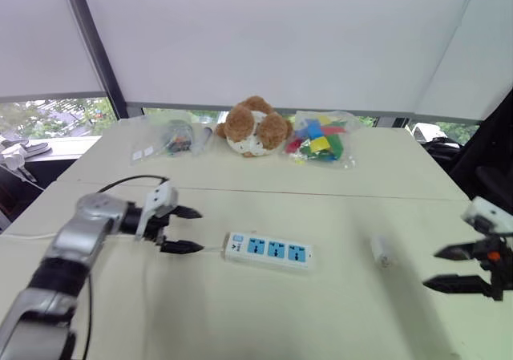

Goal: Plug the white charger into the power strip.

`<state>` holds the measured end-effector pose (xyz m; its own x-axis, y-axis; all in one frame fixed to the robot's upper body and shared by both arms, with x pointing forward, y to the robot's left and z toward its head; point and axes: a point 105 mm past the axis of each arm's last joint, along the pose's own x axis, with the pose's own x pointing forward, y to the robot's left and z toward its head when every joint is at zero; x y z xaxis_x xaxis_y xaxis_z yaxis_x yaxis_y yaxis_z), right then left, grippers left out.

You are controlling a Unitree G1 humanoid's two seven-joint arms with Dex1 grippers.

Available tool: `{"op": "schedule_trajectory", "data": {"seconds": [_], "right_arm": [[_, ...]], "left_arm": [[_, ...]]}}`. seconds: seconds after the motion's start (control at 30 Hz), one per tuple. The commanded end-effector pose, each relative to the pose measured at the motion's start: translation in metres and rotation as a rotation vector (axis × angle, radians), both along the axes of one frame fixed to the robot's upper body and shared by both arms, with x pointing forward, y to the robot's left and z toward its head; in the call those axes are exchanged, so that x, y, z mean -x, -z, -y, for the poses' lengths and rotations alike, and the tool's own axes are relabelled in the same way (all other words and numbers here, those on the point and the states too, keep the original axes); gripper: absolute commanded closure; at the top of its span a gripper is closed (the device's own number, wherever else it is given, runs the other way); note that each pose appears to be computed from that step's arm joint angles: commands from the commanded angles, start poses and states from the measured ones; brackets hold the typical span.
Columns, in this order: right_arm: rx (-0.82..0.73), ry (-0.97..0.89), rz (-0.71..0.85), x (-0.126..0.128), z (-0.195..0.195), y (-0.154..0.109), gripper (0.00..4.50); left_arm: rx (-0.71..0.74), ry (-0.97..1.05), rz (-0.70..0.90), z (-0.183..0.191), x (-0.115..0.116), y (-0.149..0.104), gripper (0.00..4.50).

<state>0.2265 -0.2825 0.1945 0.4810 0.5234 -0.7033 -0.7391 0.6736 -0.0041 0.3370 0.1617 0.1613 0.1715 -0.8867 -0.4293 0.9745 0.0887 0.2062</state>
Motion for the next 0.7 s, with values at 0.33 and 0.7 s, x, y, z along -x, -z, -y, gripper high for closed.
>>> {"op": "schedule_trajectory", "data": {"seconds": [0.33,0.7], "right_arm": [[-0.032,-0.015,-0.044,0.028,-0.033,0.013,0.0],[-0.036,0.026,-0.043,0.038,-0.03,0.013,0.0]], "left_arm": [[-0.008,0.195,0.012,0.054,-0.02,0.036,0.04],[-0.022,0.193,-0.025,0.068,-0.021,0.063,0.55]]}}
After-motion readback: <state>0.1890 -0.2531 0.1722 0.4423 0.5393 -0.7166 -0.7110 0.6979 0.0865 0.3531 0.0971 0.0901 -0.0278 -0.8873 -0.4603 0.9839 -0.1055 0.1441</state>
